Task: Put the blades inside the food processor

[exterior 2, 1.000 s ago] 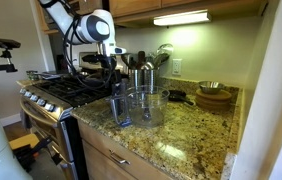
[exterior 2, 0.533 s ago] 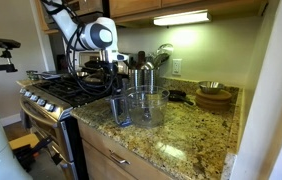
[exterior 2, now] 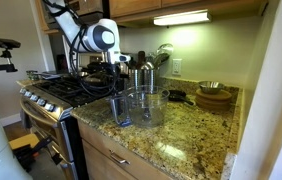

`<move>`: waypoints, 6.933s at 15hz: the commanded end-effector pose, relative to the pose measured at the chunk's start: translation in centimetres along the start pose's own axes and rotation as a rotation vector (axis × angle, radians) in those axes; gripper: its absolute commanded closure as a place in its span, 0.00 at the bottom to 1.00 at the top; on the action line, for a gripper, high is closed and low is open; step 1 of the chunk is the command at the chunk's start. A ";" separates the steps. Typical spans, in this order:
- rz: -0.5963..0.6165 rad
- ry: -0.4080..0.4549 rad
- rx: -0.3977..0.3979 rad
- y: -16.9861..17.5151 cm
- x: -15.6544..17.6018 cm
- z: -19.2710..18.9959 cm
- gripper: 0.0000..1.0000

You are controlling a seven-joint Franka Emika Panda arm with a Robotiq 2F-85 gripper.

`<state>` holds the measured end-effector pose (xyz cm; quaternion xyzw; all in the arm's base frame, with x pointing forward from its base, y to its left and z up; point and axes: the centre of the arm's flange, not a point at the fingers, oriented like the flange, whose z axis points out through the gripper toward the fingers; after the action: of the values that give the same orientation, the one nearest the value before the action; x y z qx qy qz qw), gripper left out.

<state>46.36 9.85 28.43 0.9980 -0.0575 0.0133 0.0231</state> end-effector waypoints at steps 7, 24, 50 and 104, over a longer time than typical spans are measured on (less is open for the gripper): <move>0.035 0.028 0.029 -0.2 -0.6 -1.6 0.80; 0.017 0.051 0.043 2.4 -1.3 -15.1 0.80; 0.294 0.016 0.008 16.0 6.9 -13.9 0.80; 0.281 -0.094 0.049 14.6 6.4 -1.8 0.23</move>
<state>51.22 -6.19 32.50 0.9795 -0.2007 -0.0180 0.0068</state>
